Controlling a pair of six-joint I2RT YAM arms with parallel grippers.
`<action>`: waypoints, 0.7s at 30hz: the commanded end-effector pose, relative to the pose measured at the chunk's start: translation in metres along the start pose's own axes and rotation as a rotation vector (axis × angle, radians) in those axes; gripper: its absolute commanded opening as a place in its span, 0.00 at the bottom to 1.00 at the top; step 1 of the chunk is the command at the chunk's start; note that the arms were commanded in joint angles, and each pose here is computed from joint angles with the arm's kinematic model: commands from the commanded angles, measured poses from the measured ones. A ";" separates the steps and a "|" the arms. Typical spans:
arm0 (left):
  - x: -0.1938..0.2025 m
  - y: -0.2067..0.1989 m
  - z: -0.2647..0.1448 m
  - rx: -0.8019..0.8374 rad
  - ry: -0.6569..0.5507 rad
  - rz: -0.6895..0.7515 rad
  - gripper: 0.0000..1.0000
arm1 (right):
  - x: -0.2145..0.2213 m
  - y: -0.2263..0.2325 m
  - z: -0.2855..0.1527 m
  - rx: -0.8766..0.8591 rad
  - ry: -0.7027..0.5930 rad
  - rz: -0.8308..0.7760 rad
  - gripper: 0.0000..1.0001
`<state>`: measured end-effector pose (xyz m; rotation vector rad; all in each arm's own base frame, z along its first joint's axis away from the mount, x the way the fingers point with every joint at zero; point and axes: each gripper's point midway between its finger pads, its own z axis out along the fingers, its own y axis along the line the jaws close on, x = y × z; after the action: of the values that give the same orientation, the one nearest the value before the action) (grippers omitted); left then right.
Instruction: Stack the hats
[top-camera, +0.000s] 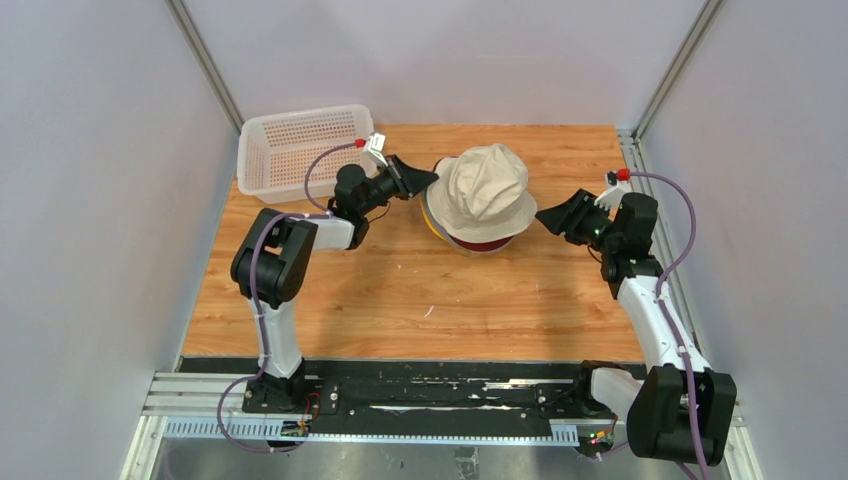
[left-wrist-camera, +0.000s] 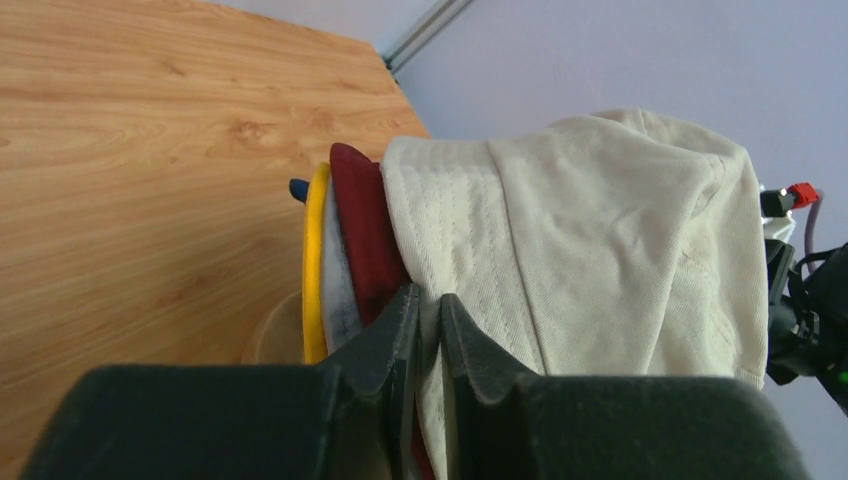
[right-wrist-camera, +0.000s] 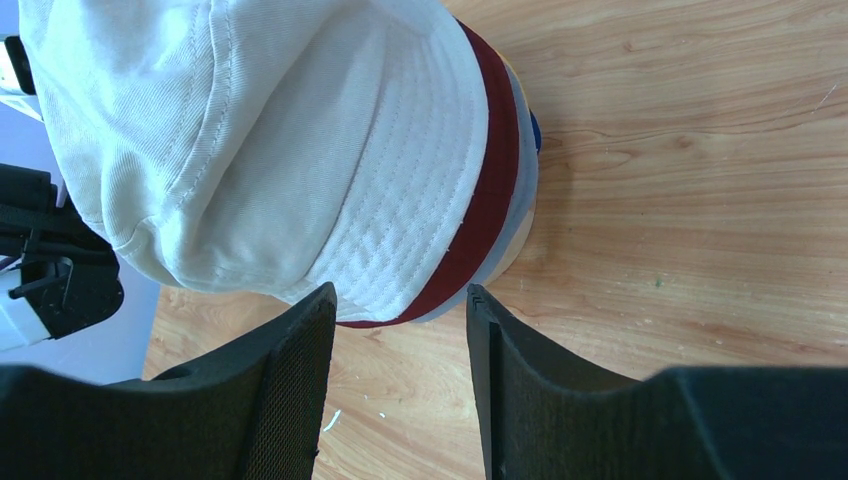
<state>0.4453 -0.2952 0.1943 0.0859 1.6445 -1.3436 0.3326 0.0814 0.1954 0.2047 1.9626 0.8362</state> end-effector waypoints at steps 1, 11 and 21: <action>-0.003 -0.017 0.004 0.104 -0.007 -0.019 0.11 | -0.003 0.001 -0.004 -0.008 -0.019 0.003 0.50; -0.008 -0.008 -0.008 0.105 -0.069 -0.080 0.00 | -0.002 0.004 0.001 -0.055 -0.017 0.058 0.50; 0.008 0.008 -0.019 0.060 -0.077 -0.116 0.00 | 0.007 0.005 0.021 -0.152 0.022 0.162 0.51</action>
<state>0.4344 -0.2871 0.1927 0.0023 1.5689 -1.4716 0.3413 0.0946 0.1793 0.2702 1.9662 1.0129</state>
